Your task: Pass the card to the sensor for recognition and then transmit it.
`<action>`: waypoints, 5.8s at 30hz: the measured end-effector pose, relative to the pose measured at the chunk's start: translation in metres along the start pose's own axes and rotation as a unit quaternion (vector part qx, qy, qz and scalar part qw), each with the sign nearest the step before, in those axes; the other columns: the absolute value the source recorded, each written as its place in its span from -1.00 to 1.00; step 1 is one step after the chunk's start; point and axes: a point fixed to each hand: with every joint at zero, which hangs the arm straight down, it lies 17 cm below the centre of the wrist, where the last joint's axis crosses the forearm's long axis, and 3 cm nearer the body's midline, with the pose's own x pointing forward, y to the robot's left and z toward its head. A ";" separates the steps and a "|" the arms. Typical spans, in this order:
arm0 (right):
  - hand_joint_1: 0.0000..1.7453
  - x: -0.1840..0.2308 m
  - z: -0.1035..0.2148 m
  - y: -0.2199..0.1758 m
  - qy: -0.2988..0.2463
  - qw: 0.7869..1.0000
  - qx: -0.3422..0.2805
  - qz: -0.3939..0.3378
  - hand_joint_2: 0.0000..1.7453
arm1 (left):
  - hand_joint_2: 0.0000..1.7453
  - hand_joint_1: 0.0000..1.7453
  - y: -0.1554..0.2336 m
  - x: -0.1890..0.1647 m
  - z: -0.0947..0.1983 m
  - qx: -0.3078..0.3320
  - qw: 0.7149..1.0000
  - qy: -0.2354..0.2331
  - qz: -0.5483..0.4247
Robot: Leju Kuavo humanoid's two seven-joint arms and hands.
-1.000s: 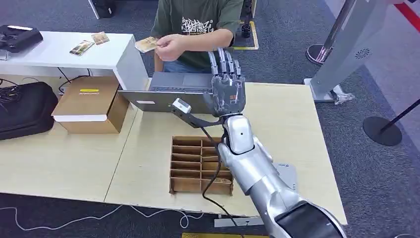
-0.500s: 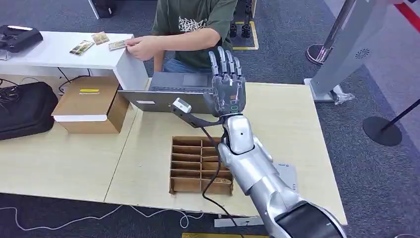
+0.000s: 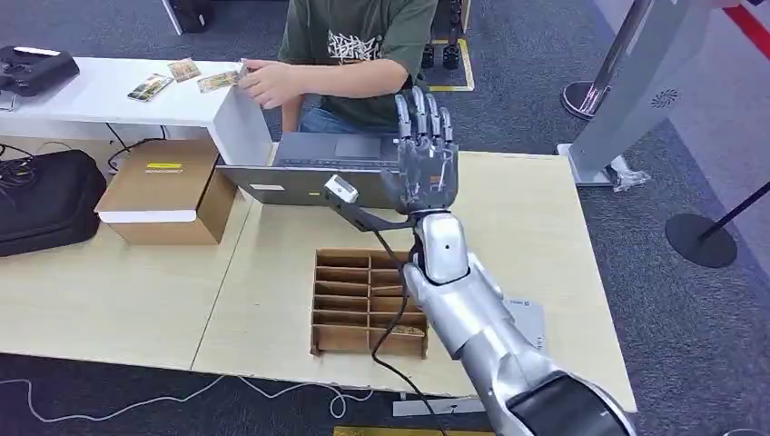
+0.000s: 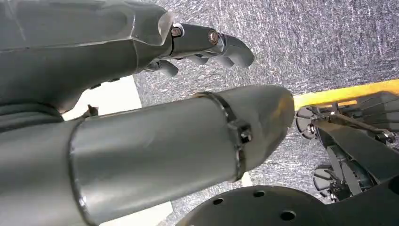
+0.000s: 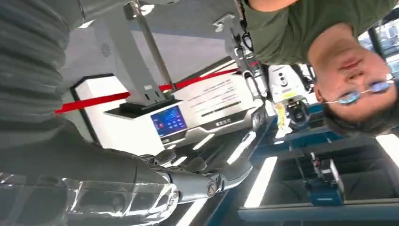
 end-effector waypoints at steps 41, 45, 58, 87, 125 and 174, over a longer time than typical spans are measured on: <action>-1.00 -0.108 0.159 -0.037 0.115 0.991 -0.006 0.067 1.00 | -1.00 -1.00 0.000 -0.011 0.001 0.003 0.999 -0.002 0.051; -1.00 -0.106 0.175 -0.038 0.120 0.990 0.008 0.069 1.00 | -1.00 -1.00 0.000 -0.011 0.001 0.003 0.998 -0.005 0.059; -1.00 -0.089 0.204 -0.032 0.102 0.990 0.056 0.078 1.00 | -1.00 -1.00 -0.007 -0.012 0.001 -0.003 0.996 -0.014 0.085; -1.00 -0.078 0.247 -0.023 0.067 0.972 0.177 0.141 1.00 | -1.00 -1.00 -0.019 -0.015 0.001 -0.009 0.994 -0.022 0.103; -1.00 -0.015 0.309 0.011 0.052 0.950 0.301 0.070 1.00 | -1.00 -1.00 -0.026 -0.012 -0.001 0.000 0.992 -0.020 0.121; -1.00 -0.004 0.257 0.046 0.102 0.960 0.256 -0.052 1.00 | -1.00 -1.00 -0.022 -0.004 -0.002 0.002 0.992 -0.013 0.123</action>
